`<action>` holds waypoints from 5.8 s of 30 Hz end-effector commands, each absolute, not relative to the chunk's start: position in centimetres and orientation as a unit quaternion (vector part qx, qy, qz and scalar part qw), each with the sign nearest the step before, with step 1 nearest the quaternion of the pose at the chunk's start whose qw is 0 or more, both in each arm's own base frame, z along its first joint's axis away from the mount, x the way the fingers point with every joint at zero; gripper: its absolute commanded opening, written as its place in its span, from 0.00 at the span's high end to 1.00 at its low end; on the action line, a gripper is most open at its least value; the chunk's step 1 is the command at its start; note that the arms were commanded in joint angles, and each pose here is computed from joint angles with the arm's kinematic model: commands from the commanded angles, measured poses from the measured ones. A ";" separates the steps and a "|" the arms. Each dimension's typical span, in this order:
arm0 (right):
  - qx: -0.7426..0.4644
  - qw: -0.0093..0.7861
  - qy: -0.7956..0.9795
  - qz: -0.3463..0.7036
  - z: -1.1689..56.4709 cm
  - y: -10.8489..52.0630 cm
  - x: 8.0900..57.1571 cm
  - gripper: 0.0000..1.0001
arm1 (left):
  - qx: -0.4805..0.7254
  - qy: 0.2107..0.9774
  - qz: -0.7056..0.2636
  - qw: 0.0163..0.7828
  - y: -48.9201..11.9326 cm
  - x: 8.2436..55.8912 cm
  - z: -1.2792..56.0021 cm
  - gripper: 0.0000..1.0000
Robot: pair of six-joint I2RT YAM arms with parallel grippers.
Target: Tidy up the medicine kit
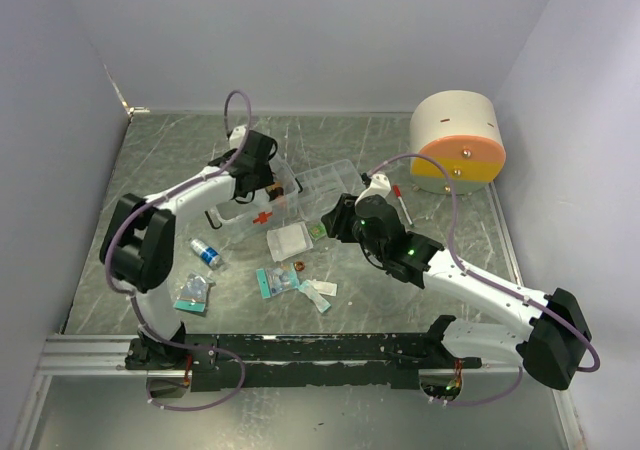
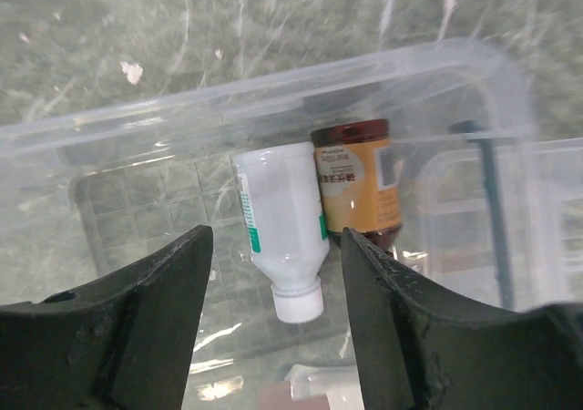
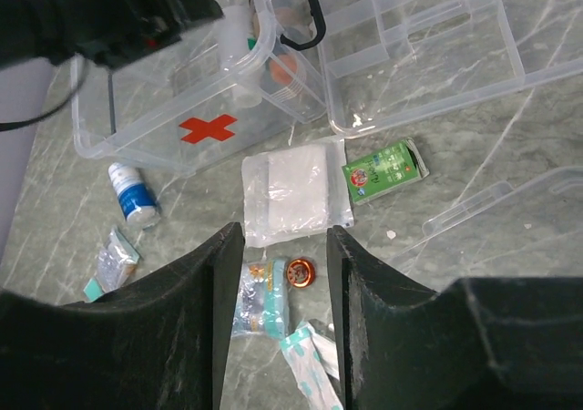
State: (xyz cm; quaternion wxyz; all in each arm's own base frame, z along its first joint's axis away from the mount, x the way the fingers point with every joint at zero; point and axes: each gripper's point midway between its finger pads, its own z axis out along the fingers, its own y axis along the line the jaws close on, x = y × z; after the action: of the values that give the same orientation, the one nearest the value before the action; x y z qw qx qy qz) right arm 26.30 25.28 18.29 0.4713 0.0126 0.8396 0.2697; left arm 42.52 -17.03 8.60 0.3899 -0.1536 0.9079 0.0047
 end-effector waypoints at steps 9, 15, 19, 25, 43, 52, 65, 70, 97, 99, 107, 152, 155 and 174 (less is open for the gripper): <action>0.016 0.490 0.843 0.219 18.9 23.7 27.5 0.52 | -0.097 0.874 -0.091 0.467 -16.4 38.1 21.4 0.20; -0.039 0.483 0.846 0.222 19.0 25.1 27.8 0.52 | -0.066 0.873 -0.098 0.474 -13.9 32.8 22.1 0.13; -0.025 0.468 0.860 0.200 17.4 24.8 28.1 0.50 | -0.065 0.865 -0.110 0.485 -12.3 29.6 22.2 0.08; 0.013 0.434 0.881 0.189 13.9 24.4 28.0 0.48 | -0.072 0.866 -0.111 0.483 -10.8 26.8 20.0 0.00; 0.000 0.331 0.914 0.235 6.5 29.9 27.7 0.55 | -0.092 0.855 -0.167 0.483 -11.9 25.9 19.5 0.19; -0.016 0.315 0.918 0.239 4.2 31.8 28.6 0.56 | -0.093 0.851 -0.174 0.486 -12.2 26.3 20.3 0.21; -0.020 0.326 0.928 0.181 1.7 31.2 29.9 0.80 | -0.095 0.847 -0.189 0.487 -12.7 26.3 21.0 0.20; -0.018 0.333 0.922 0.195 2.7 30.9 29.3 0.97 | -0.095 0.844 -0.197 0.490 -12.9 26.4 21.1 0.20; 0.022 0.489 0.826 0.280 19.5 26.6 28.3 1.00 | -0.164 0.809 -0.206 0.526 -12.5 28.5 26.0 0.11; 0.022 0.500 0.817 0.286 20.9 26.6 28.5 1.00 | -0.175 0.808 -0.182 0.532 -11.6 28.8 26.2 0.09; 0.016 0.529 0.787 0.316 25.1 28.1 29.6 1.00 | -0.196 0.834 -0.136 0.497 -8.6 31.0 24.5 0.10; -0.180 0.441 0.861 0.178 10.9 47.8 37.4 1.00 | -0.244 0.829 -0.031 0.502 -0.4 27.2 21.9 0.45; -0.183 0.437 0.862 0.179 10.0 48.2 37.6 1.00 | -0.239 0.833 -0.034 0.497 -0.6 27.2 21.4 0.45; -0.212 0.402 0.873 0.177 7.9 50.0 38.6 0.83 | -0.238 0.836 -0.032 0.494 -0.6 27.3 20.9 0.44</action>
State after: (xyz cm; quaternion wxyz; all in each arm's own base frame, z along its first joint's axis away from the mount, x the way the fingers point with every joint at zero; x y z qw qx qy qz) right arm 38.98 49.27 7.53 0.4150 -0.2006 0.8720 0.1647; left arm 27.32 -1.09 21.05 0.4928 -0.2379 0.8359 -0.0435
